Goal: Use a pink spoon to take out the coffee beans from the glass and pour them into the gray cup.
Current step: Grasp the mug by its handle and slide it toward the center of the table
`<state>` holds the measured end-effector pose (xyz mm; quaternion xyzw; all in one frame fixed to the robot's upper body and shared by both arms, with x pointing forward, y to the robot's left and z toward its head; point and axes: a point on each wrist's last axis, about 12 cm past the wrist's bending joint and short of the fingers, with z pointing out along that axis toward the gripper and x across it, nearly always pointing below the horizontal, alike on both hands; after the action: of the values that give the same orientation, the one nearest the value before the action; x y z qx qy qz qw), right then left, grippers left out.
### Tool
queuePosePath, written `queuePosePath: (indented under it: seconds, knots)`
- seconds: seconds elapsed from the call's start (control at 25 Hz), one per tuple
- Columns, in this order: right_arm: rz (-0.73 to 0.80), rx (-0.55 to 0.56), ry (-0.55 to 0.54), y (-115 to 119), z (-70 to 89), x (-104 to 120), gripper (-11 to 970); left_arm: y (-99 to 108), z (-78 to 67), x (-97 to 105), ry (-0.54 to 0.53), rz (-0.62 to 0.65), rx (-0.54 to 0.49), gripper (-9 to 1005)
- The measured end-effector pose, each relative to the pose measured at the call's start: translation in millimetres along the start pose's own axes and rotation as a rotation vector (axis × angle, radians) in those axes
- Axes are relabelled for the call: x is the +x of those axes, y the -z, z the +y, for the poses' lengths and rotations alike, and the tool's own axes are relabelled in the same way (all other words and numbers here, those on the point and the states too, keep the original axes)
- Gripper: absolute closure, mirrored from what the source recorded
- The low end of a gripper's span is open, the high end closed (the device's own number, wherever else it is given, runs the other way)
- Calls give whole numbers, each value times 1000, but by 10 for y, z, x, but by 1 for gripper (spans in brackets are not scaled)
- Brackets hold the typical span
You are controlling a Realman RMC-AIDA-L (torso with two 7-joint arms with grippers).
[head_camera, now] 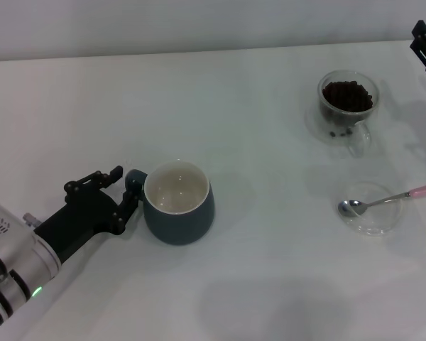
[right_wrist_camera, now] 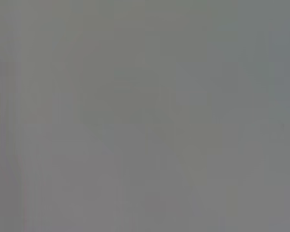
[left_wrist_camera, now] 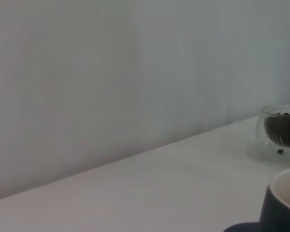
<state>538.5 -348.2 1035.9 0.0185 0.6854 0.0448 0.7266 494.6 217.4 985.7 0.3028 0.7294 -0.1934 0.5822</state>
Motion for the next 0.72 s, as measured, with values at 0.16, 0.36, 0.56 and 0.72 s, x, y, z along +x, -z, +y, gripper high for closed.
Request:
queuePosePath:
  seconds: [0.16,0.36,0.56,0.72]
  knots:
    - [-3,-1,-1,8,-1,0,87,18,-17,7,6,-5,-1,744]
    - [1,4,-3,35,-8,14,87,70,-31,43,17,-3,-12,571]
    - [3,5,-3,46,-11,20,86,146,-48,96,45,1,-37,414]
    - [7,8,-12,59,-1,35,85,196,-74,122,62,-4,-51,321]
